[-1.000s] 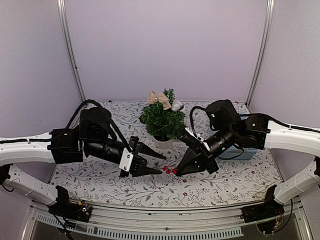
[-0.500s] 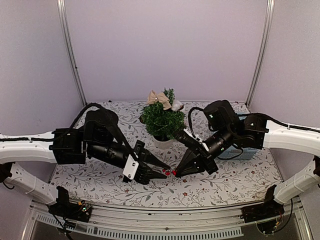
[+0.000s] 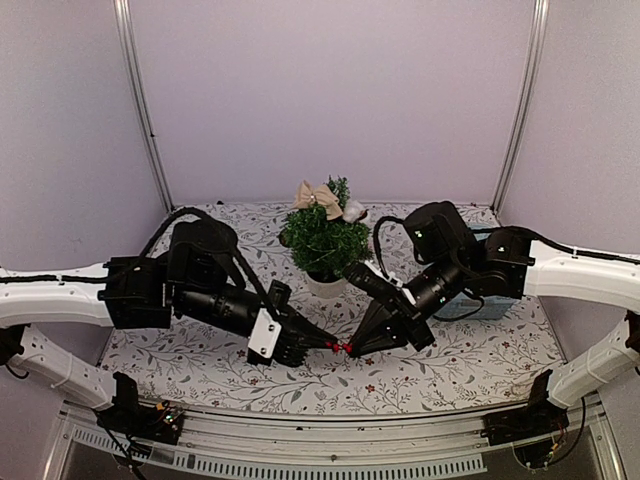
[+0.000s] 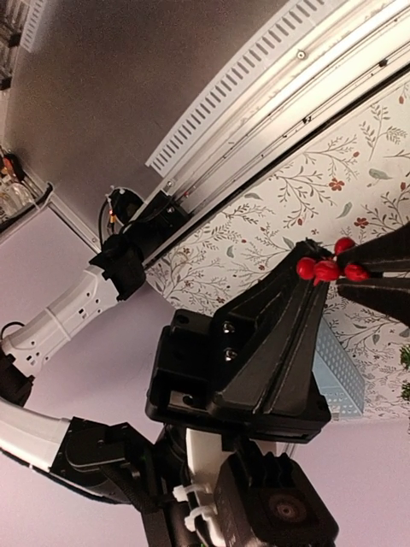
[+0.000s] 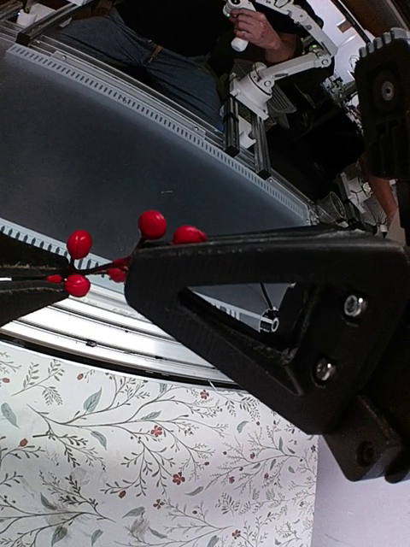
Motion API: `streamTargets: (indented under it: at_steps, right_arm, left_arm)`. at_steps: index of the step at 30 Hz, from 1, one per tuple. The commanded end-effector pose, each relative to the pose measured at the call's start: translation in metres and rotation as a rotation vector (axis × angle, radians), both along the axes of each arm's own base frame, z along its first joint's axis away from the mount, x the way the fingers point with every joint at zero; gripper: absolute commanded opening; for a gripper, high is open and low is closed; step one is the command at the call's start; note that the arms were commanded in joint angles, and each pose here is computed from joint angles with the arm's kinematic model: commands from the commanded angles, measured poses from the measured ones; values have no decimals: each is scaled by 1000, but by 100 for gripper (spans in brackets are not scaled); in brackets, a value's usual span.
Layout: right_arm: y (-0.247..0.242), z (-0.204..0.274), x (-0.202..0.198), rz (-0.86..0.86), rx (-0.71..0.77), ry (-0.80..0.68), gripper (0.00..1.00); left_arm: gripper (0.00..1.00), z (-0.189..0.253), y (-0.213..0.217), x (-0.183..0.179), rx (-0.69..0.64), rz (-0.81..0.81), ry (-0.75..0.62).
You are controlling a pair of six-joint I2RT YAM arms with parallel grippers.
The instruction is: Decorate the small christmas tree
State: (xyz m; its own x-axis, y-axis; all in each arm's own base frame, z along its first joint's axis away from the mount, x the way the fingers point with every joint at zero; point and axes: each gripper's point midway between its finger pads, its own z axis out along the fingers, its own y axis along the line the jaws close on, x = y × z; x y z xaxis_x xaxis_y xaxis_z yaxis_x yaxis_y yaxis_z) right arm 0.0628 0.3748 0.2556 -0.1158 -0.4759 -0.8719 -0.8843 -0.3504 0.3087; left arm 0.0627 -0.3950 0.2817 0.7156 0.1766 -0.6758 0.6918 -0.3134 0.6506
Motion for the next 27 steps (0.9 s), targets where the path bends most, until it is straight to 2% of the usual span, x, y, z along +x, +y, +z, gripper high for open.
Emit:
streamTargets:
  at_steps: [1, 2, 3, 5, 6, 8, 13, 17, 19, 27]
  right_arm:
    - [3, 7, 2, 0, 18, -32, 0]
    - [4, 8, 3, -4, 19, -37, 3]
    - [5, 8, 4, -11, 17, -37, 11]
    - [6, 10, 9, -33, 10, -30, 35]
    - [6, 11, 11, -43, 12, -30, 43]
    - [5, 15, 20, -87, 18, -52, 52]
    - [-4, 31, 62, -281, 66, -145, 62]
    - [-19, 53, 104, -527, 165, -247, 72]
    - [-26, 57, 118, -620, 184, -265, 75]
    - [-42, 56, 157, -830, 176, -262, 86]
  left_arm:
    - [0, 20, 2, -5, -65, 3, 14]
    - [0, 19, 2, -5, -62, 10, 20]
    - [0, 19, 2, -4, -59, 20, 25]
    - [0, 16, 3, 0, -49, 49, 41]
    - [0, 15, 3, 3, -46, 70, 54]
    - [0, 14, 6, 11, -50, 118, 90]
    - [0, 8, 18, 51, -84, 328, 220]
    - [0, 23, 45, 118, -275, 710, 325]
    - [0, 27, 61, 138, -357, 840, 385]
    - [0, 27, 110, 182, -577, 1154, 553]
